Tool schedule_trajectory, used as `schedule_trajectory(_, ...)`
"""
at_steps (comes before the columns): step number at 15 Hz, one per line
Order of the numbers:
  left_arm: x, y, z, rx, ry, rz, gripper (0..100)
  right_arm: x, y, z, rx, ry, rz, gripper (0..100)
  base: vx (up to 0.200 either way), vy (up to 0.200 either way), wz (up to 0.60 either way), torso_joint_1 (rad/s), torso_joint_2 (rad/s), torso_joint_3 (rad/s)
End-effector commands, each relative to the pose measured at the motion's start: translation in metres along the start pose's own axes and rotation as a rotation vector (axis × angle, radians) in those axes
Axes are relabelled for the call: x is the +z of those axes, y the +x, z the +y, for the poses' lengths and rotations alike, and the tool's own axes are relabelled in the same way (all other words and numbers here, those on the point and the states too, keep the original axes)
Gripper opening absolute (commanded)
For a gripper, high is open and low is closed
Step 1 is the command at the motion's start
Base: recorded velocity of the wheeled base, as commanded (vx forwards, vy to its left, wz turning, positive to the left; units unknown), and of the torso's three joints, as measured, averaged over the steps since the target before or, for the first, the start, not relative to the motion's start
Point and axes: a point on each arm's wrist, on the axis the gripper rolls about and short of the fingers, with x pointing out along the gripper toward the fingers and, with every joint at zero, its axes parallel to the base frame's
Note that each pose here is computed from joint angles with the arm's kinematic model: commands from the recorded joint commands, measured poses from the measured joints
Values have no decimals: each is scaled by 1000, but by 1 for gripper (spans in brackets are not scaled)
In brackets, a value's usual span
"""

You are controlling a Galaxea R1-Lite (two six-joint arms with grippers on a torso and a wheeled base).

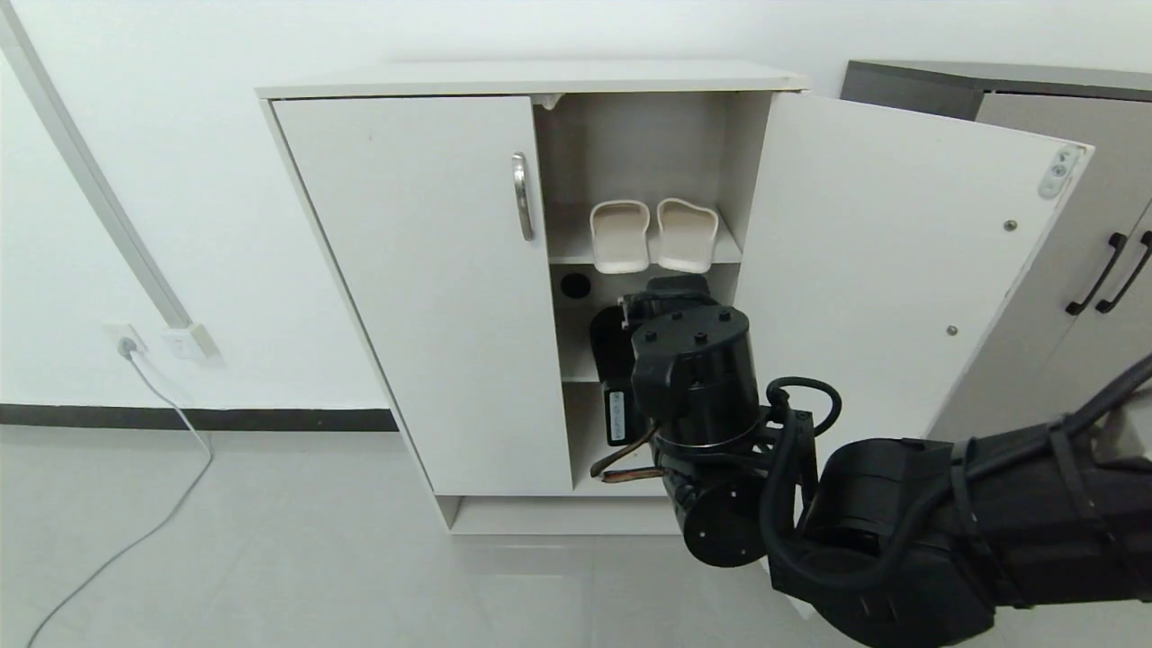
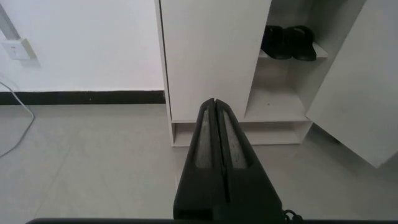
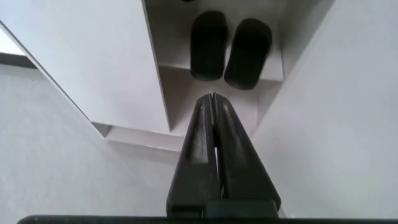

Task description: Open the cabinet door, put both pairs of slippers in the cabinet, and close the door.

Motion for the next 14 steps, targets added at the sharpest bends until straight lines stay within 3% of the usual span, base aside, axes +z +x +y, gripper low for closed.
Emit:
schedule_trajectory(1,0,0,0,1,0,3,0,-14,13,-1,-16,-24,19,0,0,0,0,0,0,0)
schedule_trajectory(14,0,0,0,0,0,1,0,-22,14,-3,16,-43,40,0,0,0,0,0,0,0)
